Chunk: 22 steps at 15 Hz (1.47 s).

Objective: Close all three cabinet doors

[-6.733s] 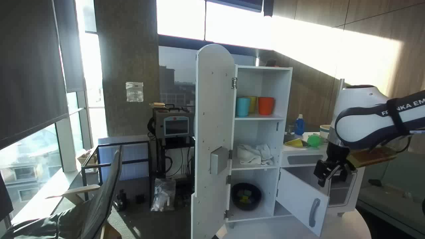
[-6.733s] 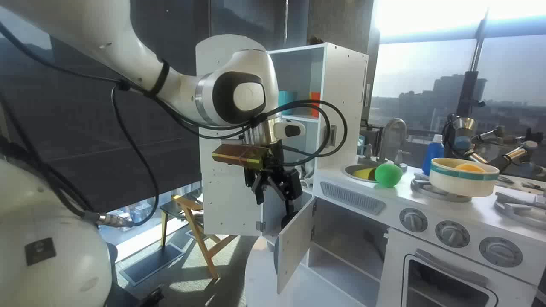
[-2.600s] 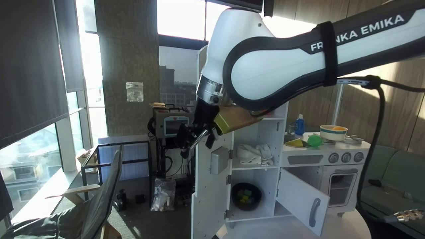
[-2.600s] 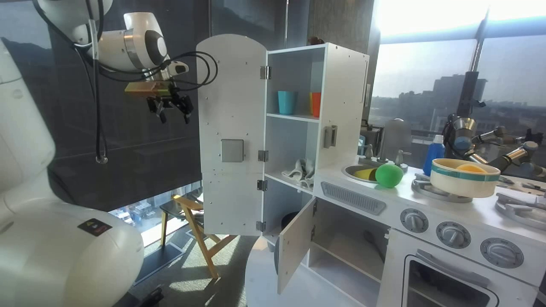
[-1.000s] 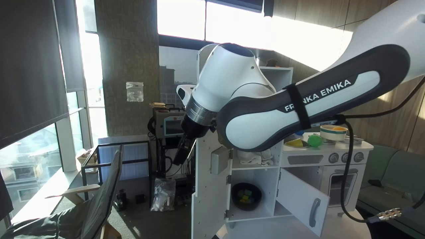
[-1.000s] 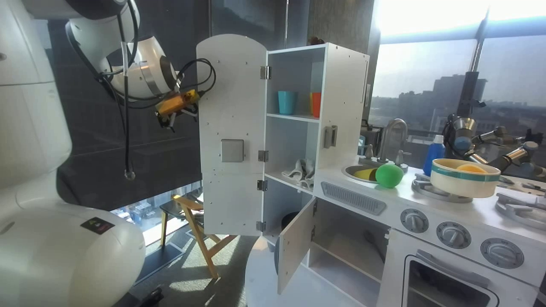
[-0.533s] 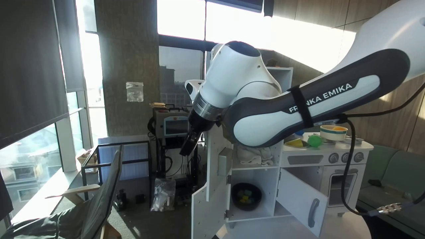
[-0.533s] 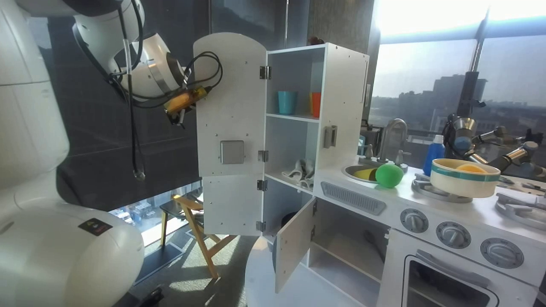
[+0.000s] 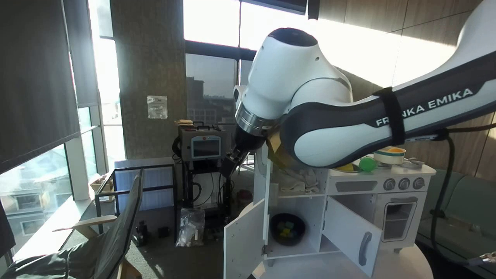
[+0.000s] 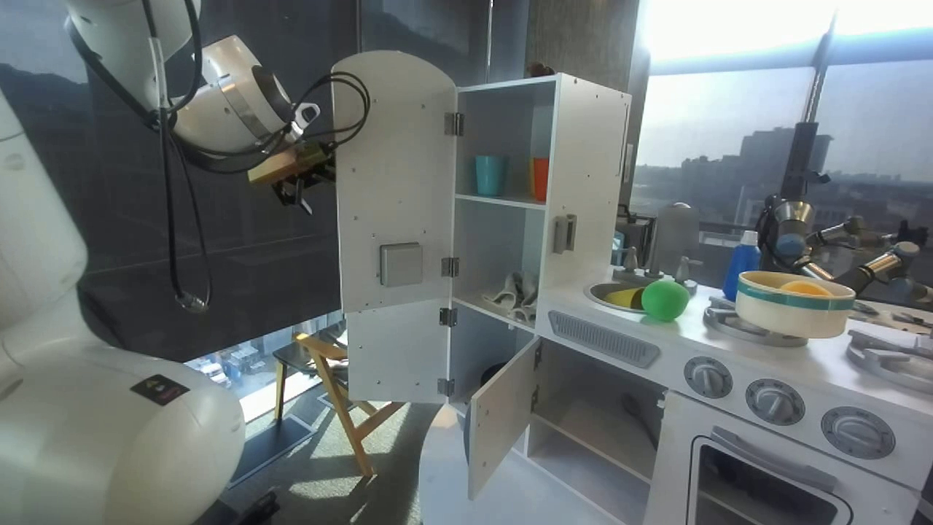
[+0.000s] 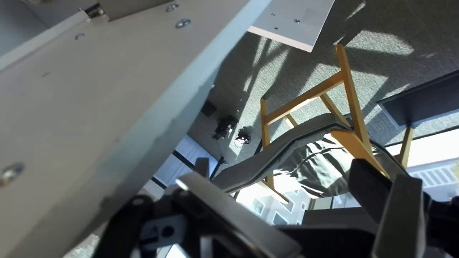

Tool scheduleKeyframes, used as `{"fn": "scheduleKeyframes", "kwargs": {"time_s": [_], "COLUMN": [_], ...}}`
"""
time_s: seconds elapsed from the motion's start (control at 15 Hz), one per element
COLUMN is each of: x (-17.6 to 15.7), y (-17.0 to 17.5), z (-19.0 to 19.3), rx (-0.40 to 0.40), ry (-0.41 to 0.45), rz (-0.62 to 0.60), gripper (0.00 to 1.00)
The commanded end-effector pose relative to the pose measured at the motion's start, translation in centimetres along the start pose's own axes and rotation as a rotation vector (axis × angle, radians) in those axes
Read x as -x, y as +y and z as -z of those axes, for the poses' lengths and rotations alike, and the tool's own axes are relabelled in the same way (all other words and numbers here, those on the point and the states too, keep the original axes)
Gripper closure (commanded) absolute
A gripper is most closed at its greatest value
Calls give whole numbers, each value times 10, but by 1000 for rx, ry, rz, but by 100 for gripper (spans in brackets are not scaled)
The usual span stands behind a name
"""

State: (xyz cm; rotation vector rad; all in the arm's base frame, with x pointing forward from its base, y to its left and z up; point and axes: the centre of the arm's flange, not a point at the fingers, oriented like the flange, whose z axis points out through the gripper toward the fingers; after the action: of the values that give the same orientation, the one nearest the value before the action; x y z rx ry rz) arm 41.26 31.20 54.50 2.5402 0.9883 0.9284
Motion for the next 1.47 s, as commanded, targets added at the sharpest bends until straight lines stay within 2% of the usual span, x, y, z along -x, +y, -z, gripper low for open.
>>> {"fn": "scheduleKeyframes", "kwargs": {"time_s": [0.0, 0.4, 0.53, 0.93, 1.2, 1.4], "x": [17, 44, 55, 91, 115, 131], "y": [8, 35, 48, 100, 137, 159], "z": [27, 41, 49, 61, 51, 31], "rx": [70, 88, 102, 245, 349, 407], "ry": [-64, -132, -116, -105, -86, -78], "rz": [-158, -364, -456, -669, -728, -709], "gripper": [0, 0, 0, 0, 0, 0]}}
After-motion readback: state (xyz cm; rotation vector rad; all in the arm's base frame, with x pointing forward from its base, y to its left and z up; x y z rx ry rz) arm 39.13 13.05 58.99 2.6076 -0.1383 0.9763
